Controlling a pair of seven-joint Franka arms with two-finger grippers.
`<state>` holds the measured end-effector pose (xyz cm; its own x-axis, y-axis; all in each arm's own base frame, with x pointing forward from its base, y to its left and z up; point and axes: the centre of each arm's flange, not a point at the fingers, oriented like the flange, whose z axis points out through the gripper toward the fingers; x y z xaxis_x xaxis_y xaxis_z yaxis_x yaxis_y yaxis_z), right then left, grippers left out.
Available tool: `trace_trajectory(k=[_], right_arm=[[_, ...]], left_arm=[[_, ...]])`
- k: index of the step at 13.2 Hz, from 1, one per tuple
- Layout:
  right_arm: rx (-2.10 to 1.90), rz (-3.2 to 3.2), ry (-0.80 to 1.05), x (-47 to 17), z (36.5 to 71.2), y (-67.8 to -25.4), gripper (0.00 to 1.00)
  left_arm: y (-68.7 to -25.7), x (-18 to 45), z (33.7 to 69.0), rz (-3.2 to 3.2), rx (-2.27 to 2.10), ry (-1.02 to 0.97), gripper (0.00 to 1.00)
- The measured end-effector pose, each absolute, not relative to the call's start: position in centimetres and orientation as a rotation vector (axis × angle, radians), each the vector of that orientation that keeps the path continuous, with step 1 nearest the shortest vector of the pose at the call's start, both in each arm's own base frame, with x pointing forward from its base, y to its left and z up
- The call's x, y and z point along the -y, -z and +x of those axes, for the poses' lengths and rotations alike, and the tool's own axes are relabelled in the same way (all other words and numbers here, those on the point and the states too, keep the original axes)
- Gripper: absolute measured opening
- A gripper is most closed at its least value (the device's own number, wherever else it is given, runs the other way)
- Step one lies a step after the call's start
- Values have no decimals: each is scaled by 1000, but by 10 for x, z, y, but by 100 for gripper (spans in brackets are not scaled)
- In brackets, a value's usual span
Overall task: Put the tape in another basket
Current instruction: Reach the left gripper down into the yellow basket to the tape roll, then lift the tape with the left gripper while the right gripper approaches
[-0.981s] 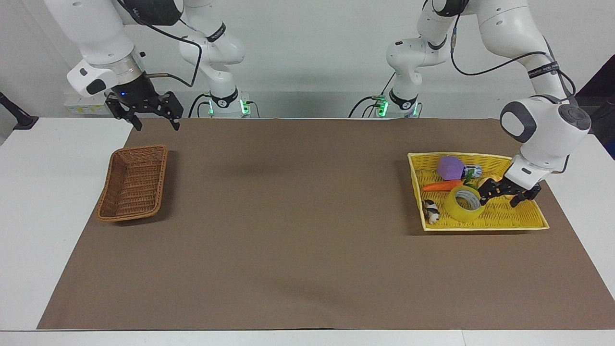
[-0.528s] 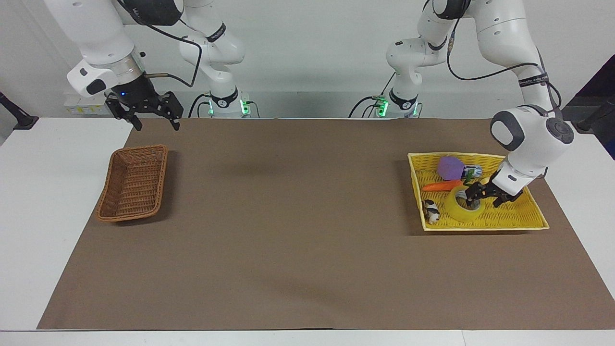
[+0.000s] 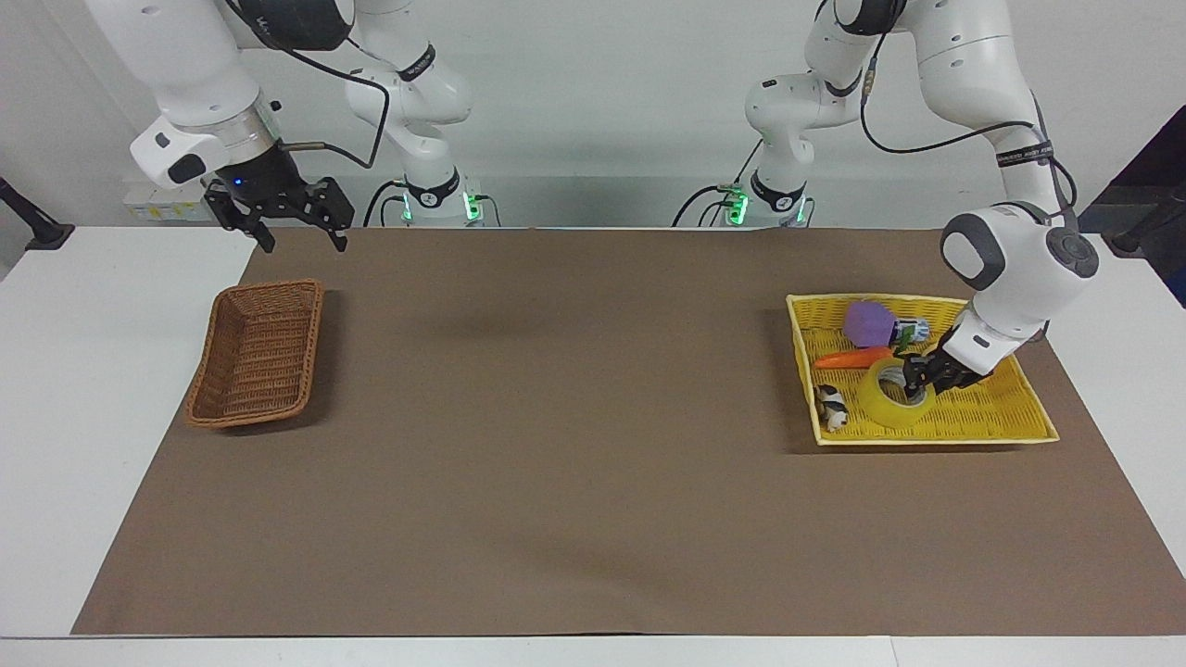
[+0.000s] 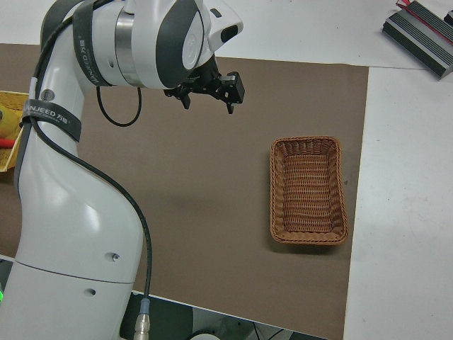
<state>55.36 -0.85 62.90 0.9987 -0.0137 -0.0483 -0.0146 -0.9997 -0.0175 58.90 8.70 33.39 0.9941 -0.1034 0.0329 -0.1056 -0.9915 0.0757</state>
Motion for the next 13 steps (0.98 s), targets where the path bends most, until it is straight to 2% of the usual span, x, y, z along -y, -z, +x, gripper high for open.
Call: trace_trajectory(k=[4,8,13], right_arm=[[-22,-3123,-76,8,549,-627,100],[-14,-3121,-91,8,542,-621,100],[-15,-3035,-79,-3,545,-598,100]], left_arm=[[-347,-86,597,3062,176,-87,21],[-385,-73,613,3056,220,-150,21],[-437,-12,610,3032,208,-190,21]])
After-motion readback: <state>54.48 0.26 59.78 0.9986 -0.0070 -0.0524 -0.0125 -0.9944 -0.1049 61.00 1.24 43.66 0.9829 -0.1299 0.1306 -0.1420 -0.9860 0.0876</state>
